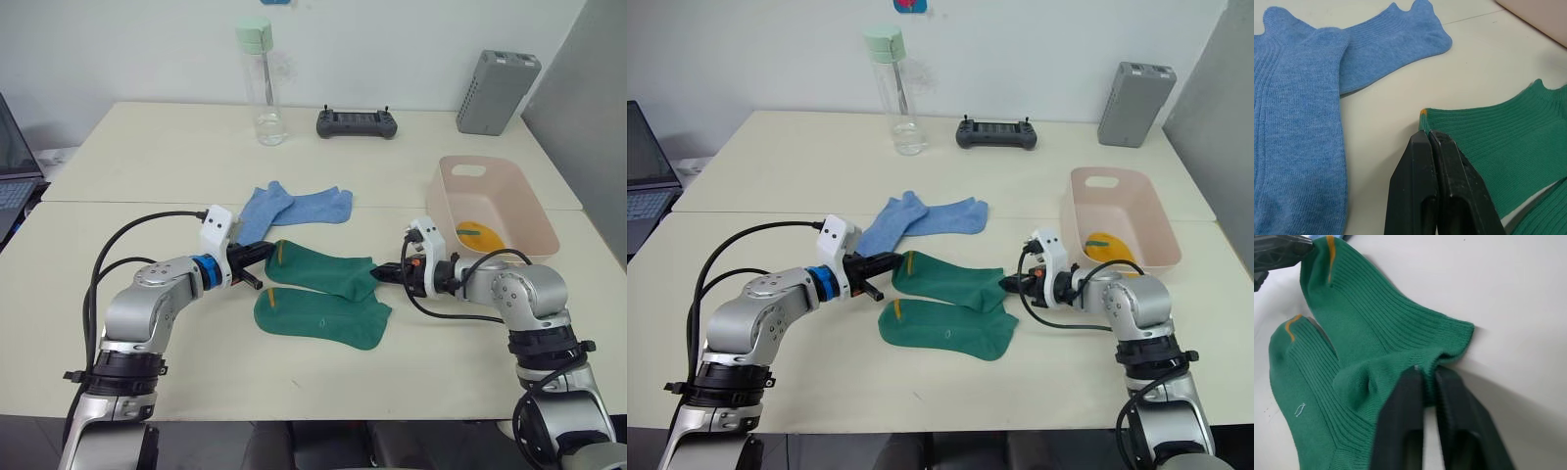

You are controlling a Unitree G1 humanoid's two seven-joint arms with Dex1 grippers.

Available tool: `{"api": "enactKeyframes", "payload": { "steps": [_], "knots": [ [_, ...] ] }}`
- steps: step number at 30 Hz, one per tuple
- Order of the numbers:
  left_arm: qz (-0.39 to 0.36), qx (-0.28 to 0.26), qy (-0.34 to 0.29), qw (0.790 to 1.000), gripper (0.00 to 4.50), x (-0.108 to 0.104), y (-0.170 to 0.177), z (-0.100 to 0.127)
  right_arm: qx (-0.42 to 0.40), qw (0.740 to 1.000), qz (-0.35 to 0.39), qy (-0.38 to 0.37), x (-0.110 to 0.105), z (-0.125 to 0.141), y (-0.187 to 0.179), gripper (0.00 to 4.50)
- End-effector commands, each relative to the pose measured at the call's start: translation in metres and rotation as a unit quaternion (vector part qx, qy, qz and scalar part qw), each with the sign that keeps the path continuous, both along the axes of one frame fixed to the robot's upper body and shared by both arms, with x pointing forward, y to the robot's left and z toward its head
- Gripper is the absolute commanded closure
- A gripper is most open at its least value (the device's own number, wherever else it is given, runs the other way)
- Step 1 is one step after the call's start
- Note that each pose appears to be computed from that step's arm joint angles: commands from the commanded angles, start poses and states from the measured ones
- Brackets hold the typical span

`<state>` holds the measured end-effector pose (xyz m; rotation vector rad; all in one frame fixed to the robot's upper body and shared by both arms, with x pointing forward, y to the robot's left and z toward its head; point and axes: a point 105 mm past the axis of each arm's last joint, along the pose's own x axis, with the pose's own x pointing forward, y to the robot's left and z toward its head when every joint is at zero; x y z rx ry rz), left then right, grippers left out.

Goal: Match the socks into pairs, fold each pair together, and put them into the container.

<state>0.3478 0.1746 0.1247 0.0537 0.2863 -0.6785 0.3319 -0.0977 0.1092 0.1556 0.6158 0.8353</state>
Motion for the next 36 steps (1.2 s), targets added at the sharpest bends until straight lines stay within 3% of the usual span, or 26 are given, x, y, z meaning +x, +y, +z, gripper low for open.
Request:
{"api": "enactKeyframes", "payload": {
  "steps": [1,8,15,21,36],
  "knots": [
    [-0.003,0.002,-0.028,1.0,4.5,-0.002,0.0,0.014,0.015,0.999,0.007,-0.032,0.003,0.017,0.002,4.47],
    [-0.005,-0.033,-0.042,0.999,4.5,-0.011,0.0,0.028,0.042,0.998,-0.001,-0.053,0.001,0.047,-0.005,4.47],
    [-0.007,-0.068,-0.013,0.998,4.5,-0.037,0.005,0.032,0.074,0.996,0.006,-0.042,-0.026,0.064,-0.006,4.47],
    [-0.011,-0.087,0.007,0.996,4.5,-0.054,0.004,0.03,0.104,0.994,-0.001,-0.023,-0.046,0.061,-0.001,4.47],
    [-0.036,-0.059,0.077,0.995,4.5,-0.077,0.011,0.003,0.122,0.992,-0.036,0.012,-0.079,0.033,-0.003,4.47]
  ]
}}
